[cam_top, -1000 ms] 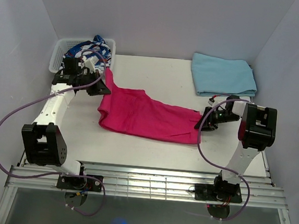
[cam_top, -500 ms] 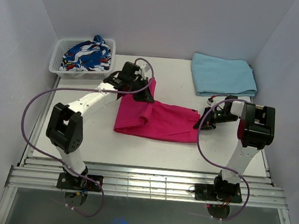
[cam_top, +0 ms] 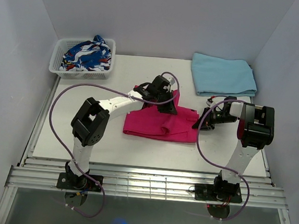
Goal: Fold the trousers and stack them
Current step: Fold the trousers
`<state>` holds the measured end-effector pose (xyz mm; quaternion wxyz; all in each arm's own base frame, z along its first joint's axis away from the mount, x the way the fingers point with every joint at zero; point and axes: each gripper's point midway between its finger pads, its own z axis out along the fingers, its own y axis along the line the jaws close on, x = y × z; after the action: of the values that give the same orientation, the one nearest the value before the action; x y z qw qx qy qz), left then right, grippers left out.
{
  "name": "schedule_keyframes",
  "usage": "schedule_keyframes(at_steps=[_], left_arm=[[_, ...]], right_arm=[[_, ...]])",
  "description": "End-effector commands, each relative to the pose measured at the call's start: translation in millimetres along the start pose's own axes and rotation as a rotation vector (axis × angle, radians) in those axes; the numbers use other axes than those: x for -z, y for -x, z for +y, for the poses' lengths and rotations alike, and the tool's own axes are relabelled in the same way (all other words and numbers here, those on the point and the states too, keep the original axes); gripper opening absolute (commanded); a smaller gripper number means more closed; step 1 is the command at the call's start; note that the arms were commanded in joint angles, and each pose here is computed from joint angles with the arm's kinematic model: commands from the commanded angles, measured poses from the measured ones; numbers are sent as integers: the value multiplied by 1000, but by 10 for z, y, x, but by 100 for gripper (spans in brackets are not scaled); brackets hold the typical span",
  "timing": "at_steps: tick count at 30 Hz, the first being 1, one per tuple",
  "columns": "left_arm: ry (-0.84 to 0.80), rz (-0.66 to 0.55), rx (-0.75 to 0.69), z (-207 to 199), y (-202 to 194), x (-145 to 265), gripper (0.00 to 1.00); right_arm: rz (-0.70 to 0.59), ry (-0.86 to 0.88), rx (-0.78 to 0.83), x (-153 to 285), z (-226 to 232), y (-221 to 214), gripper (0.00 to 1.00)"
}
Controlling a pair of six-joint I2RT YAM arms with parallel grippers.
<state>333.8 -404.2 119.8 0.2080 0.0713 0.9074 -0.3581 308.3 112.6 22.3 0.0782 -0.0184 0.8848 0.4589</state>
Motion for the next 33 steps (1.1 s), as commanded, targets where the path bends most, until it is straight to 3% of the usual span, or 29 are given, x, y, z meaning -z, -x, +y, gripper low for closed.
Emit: schedule_keyframes(at_steps=[1, 13, 33], left_arm=[[-102, -83, -4, -466, 271, 34, 0], [-127, -7, 30, -714, 55, -275, 0], [-156, 73, 73, -1012, -186, -342, 0]], right_arm=[[2, 13, 21, -78, 22, -22, 8], [5, 35, -1, -126, 36, -96, 8], [-38, 14, 11, -185, 73, -45, 8]])
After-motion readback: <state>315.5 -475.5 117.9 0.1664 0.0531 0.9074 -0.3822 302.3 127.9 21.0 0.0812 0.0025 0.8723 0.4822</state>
